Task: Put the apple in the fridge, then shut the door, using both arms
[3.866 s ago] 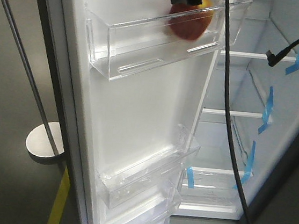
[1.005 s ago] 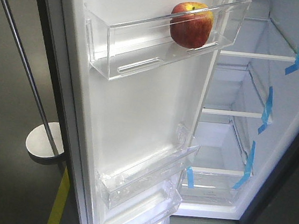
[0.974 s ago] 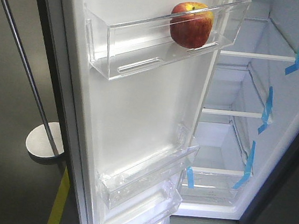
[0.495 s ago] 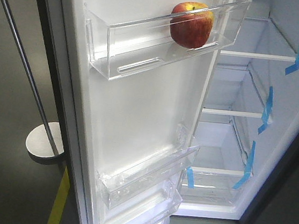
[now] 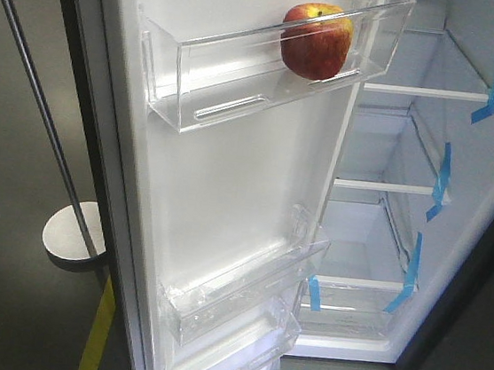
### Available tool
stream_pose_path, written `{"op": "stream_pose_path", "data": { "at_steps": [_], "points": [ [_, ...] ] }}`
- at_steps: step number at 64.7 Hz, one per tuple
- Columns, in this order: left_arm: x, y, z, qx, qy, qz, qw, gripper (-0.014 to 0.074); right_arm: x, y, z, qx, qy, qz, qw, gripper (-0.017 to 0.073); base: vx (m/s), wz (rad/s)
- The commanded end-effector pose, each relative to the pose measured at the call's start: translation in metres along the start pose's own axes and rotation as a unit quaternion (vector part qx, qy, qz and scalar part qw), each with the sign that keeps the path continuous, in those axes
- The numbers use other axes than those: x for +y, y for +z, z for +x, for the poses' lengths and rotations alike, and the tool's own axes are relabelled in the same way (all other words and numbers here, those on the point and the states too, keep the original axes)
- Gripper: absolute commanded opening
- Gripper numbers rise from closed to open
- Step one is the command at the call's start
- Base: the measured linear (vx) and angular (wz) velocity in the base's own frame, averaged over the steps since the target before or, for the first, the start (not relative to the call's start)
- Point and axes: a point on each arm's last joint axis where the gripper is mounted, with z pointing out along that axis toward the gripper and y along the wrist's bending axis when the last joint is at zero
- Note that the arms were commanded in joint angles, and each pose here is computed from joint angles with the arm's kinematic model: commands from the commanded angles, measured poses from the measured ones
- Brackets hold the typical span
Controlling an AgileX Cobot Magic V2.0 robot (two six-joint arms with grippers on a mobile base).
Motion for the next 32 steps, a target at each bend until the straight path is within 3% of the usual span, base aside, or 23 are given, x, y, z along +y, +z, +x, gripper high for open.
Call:
{"op": "stream_pose_path", "data": {
  "at_steps": [1,14,22,32],
  "points": [
    [-0.002,-0.001,-0.015,-0.038,0.018,0.006,0.999,0.0283,-0.001,-0.002,-0.012,-0.039,-0.006,0.006,0.999,0.0545,0.00,0.00],
    [-0.002,0.006,-0.011,-0.016,0.019,0.003,1.000,0.0732,-0.001,-0.002,-0.012,-0.039,-0.005,0.006,0.999,0.0545,0.00,0.00],
    [-0.002,0.008,-0.010,-0.010,-0.001,0.003,1.000,0.0723,-0.001,-0.002,-0.012,-0.039,-0.005,0.006,0.999,0.0545,0.00,0.00],
    [-0.006,0.018,-0.022,-0.057,-0.068,0.022,0.996,0.0675,-0.001,-0.002,-0.012,-0.039,-0.005,0.006,0.999,0.0545,0.00,0.00]
  ]
}}
